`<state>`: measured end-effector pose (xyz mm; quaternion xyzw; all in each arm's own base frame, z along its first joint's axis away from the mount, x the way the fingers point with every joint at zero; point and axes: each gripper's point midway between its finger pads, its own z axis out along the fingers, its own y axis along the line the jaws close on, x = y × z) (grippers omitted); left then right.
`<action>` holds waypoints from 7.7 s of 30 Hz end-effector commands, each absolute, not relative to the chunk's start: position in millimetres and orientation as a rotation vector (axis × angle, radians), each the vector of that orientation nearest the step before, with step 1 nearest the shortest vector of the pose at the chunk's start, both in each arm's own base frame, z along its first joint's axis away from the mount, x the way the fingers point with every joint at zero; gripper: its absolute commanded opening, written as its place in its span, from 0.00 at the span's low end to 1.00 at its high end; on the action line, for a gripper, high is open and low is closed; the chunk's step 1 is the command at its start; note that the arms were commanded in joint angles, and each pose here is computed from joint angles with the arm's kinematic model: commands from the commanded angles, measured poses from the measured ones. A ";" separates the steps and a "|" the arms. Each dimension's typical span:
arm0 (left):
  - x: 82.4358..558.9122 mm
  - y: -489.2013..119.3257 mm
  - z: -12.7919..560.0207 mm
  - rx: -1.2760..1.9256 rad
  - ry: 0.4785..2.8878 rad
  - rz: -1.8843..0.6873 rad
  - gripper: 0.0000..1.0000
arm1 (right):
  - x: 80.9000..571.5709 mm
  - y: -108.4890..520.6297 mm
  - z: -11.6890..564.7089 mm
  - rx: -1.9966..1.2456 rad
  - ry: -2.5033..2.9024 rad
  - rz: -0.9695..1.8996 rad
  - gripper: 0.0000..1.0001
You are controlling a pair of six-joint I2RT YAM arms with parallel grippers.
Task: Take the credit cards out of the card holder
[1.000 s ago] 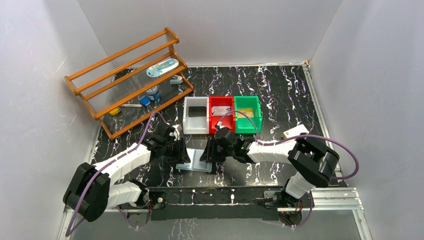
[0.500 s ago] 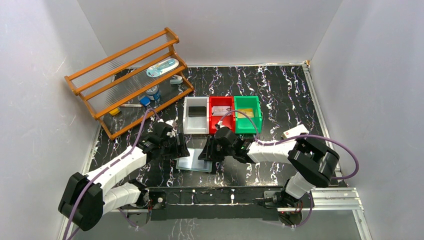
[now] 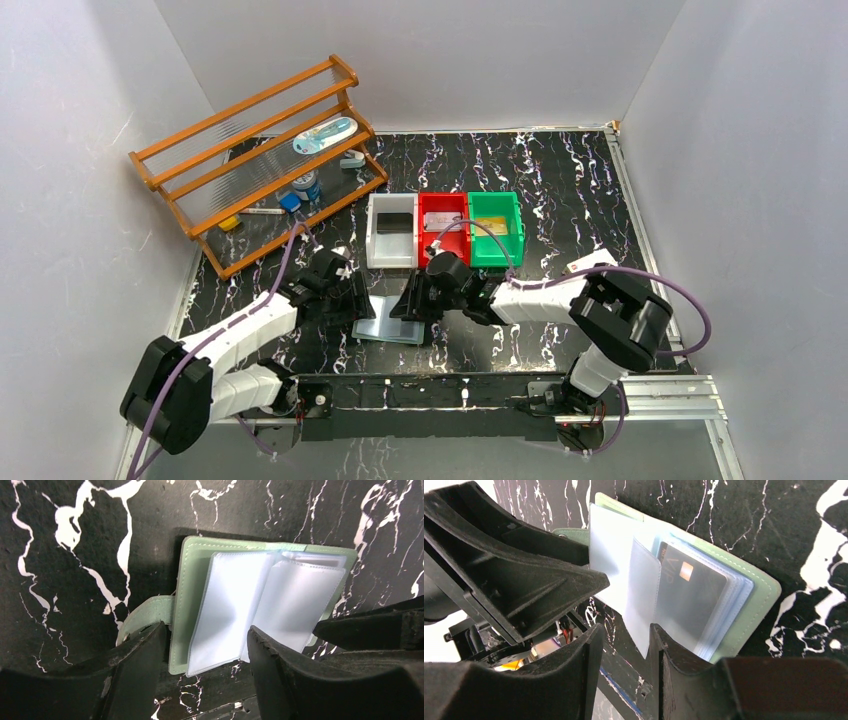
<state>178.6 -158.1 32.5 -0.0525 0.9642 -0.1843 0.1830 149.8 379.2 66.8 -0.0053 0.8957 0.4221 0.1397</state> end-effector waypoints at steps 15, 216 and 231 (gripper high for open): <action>152.2 -171.2 32.0 -0.225 2.693 -0.752 0.37 | 157.6 429.4 94.4 -0.100 2.518 1.441 0.50; 172.7 -151.8 24.6 -0.181 2.719 -0.543 0.41 | 179.4 383.7 73.6 -0.085 2.662 1.026 0.56; 166.5 -155.4 19.2 -0.168 2.733 -0.586 0.30 | 171.9 377.3 44.5 -0.052 2.744 0.971 0.55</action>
